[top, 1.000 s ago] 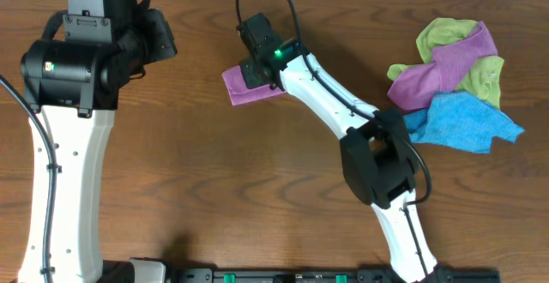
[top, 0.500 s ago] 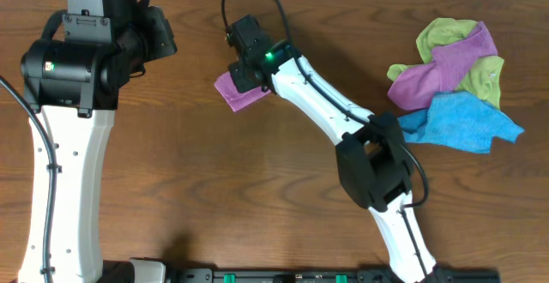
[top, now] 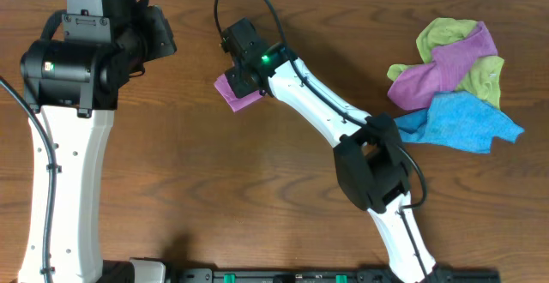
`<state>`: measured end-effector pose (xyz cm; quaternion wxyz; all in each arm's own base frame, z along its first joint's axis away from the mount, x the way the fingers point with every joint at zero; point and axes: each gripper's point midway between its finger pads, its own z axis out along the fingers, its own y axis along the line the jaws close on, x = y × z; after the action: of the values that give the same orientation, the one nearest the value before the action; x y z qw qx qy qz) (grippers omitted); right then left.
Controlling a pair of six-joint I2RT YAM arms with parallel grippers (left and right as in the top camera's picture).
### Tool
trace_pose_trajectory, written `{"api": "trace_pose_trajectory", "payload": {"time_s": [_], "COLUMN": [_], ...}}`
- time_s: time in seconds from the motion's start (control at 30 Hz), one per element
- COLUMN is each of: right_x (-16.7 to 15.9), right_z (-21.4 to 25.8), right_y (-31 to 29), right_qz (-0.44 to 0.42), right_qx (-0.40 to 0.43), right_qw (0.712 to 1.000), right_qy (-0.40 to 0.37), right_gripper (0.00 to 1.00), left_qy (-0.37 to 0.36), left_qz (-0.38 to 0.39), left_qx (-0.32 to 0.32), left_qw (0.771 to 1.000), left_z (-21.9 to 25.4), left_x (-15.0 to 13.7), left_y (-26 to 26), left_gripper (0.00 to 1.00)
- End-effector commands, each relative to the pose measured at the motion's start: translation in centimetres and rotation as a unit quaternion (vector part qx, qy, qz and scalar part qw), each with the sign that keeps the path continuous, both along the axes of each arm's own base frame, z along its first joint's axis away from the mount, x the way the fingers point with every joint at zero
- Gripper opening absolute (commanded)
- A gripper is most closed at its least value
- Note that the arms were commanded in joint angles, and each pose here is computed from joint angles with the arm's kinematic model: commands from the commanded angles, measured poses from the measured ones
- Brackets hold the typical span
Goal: Fold the cloth
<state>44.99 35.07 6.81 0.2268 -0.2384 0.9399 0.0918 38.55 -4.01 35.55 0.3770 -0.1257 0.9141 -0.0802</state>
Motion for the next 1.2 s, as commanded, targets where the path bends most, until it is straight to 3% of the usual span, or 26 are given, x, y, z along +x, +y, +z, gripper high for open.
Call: {"api": "trace_pose_trajectory", "payload": {"time_s": [0.0, 0.1, 0.17, 0.33, 0.5, 0.9, 1.17], "right_x": [-1.7, -4.4, -4.7, -2.5, -1.3, -1.0, 0.5], "right_z": [-0.8, -0.5, -0.7, 0.3, 3.9, 7.7, 5.4], "right_y": [2.6, 5.1, 4.9, 2.7, 1.7, 2.4, -1.4], "right_qz": [0.061, 0.140, 0.152, 0.105, 0.102, 0.115, 0.108], "right_qx": [0.027, 0.067, 0.058, 0.076, 0.109, 0.143, -0.004], "right_qw": [0.997, 0.986, 0.985, 0.990, 0.988, 0.983, 0.993], "right_qy": [0.024, 0.055, 0.055, 0.057, 0.037, 0.001, -0.053], "right_gripper": [0.37, 0.53, 0.55, 0.62, 0.80, 0.79, 0.73], "left_qy": [-0.004, -0.004, -0.004, -0.010, -0.020, -0.029, -0.029], "left_qz": [0.007, 0.007, 0.007, 0.017, 0.028, 0.034, 0.033], "left_qx": [0.000, 0.000, 0.000, 0.001, -0.029, -0.034, -0.034], "left_qw": [1.000, 1.000, 1.000, 1.000, 0.999, 0.998, 0.998], "left_z": [0.2, 0.2, 0.2, 0.4, 0.9, 1.2, 1.2], "left_x": [0.0, 0.0, 0.0, 0.3, 0.8, 1.1, 1.1], "left_y": [0.4, 0.4, 0.4, 1.1, 2.6, 3.2, 3.2], "left_gripper": [0.06, 0.06, 0.06, 0.06, 0.06, 0.06, 0.07]}}
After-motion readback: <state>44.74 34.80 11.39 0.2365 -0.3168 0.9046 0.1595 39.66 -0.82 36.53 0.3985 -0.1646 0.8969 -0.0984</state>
